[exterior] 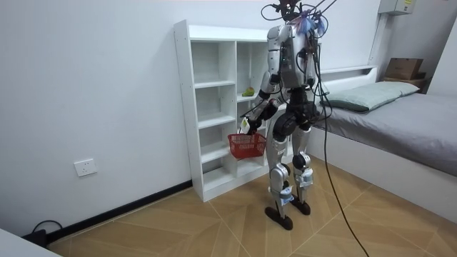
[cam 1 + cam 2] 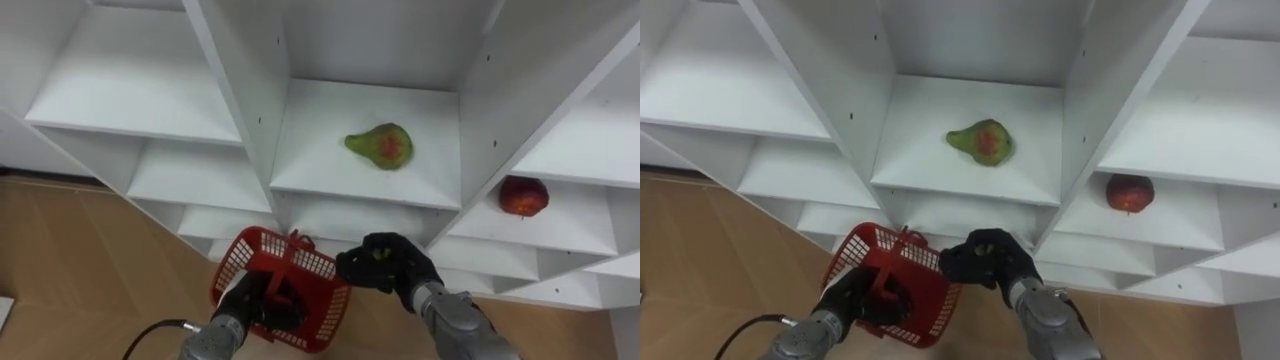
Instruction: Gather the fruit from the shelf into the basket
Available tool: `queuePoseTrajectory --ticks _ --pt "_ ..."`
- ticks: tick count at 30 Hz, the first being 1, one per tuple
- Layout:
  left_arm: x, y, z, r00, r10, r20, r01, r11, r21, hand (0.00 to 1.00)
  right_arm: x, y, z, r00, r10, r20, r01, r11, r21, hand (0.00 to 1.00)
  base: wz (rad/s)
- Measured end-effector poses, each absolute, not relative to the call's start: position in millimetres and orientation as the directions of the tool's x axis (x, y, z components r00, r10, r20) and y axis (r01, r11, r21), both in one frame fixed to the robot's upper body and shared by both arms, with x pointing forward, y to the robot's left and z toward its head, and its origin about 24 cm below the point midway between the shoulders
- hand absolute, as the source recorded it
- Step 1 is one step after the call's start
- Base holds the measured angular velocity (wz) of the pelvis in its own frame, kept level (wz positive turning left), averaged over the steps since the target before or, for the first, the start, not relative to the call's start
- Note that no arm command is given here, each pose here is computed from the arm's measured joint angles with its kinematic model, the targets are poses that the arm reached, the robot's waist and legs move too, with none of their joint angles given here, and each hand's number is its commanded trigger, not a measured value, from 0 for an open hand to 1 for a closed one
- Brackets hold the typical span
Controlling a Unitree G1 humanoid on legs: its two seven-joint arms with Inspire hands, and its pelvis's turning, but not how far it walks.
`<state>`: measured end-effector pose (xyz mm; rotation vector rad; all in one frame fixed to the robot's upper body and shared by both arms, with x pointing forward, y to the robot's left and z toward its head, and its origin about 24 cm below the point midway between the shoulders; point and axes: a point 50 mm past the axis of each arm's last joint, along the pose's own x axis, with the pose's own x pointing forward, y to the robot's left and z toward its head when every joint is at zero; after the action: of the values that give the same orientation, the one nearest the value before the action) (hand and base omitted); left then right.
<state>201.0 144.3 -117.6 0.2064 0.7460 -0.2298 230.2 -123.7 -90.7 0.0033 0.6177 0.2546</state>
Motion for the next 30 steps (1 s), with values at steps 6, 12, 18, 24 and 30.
queuePoseTrajectory --ticks 6,12,18,24,30 --pt "200.9 141.4 -117.9 0.71 -0.139 -0.691 0.26 0.963 0.073 1.0 224.9 -129.0 -101.9 0.751 0.203 -0.628 -0.166 0.979 0.118 1.0 0.0" --pt "197.4 129.3 -119.5 0.687 -0.2 -0.698 0.302 0.953 0.023 1.0 219.4 -129.5 -108.0 0.725 0.202 -0.658 -0.165 0.979 0.118 1.0 0.0" --pt "194.7 118.8 -120.3 0.67 -0.247 -0.7 0.341 0.94 -0.005 1.0 219.8 -127.4 -107.7 0.724 0.212 -0.657 -0.179 0.977 0.118 1.0 0.0" --pt "193.1 113.6 -120.7 0.663 -0.265 -0.7 0.363 0.932 -0.01 1.0 221.9 -123.1 -106.1 0.722 0.236 -0.651 -0.209 0.97 0.121 1.0 0.0" --pt "191.3 109.7 -121.3 0.653 -0.283 -0.703 0.389 0.921 -0.009 1.0 220.9 -120.8 -106.4 0.713 0.261 -0.651 -0.234 0.964 0.13 1.0 0.0"
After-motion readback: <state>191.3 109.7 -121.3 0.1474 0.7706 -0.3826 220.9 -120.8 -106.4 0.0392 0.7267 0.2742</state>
